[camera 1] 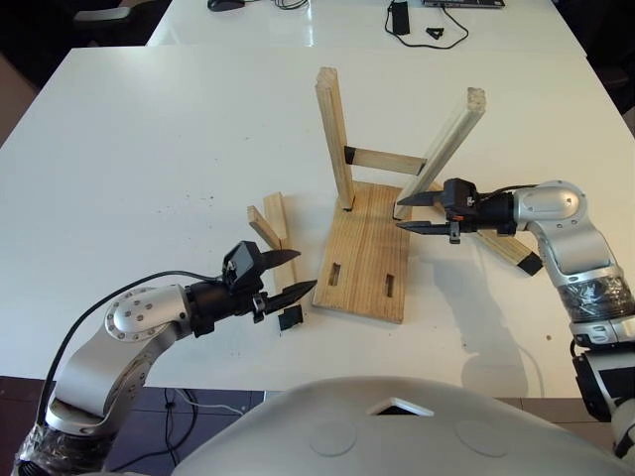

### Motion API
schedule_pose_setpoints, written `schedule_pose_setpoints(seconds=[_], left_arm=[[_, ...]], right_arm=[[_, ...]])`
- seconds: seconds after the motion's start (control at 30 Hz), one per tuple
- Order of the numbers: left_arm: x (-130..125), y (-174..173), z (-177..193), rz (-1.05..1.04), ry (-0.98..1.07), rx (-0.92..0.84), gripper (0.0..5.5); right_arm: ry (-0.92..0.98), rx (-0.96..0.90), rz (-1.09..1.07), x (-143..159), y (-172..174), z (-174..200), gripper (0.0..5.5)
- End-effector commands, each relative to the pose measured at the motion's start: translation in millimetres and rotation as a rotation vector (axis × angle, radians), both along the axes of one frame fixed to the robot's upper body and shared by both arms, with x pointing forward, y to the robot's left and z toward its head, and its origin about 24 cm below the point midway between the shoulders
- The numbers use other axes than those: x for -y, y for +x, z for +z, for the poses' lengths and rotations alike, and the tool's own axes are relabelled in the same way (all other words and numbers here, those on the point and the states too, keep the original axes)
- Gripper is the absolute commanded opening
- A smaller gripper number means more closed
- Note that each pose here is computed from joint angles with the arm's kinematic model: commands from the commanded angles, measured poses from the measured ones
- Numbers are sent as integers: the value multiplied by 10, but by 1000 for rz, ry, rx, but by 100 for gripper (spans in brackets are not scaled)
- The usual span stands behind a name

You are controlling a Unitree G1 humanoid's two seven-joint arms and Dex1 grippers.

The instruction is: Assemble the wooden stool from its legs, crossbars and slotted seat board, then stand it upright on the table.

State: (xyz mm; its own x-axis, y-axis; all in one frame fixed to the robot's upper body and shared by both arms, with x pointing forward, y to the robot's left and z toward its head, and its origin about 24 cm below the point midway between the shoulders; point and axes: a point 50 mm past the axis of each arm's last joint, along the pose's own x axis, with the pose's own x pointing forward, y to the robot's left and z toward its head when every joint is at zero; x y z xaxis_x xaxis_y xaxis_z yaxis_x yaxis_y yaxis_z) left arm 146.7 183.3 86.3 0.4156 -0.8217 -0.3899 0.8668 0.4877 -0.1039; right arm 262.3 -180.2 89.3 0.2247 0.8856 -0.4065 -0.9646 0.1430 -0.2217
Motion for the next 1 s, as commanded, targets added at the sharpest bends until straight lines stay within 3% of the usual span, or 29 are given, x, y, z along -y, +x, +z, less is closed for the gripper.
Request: schedule_pose_setpoints(seconds=[0.03,0.5,0.77,1.0], left_arm=[[-314,38,-289,-13,239,-52,293],[-787,257,-213,-1,440,7,293],[-238,107,148,-143,42,-3,293],[5,20,-87,-207,64,-73,293]], right_arm=[[3,20,-35,23,-37,13,191],[-5,25,-74,54,-111,-11,191],[-8,19,-80,52,-146,-31,191],[-11,20,-81,45,-124,-39,191]])
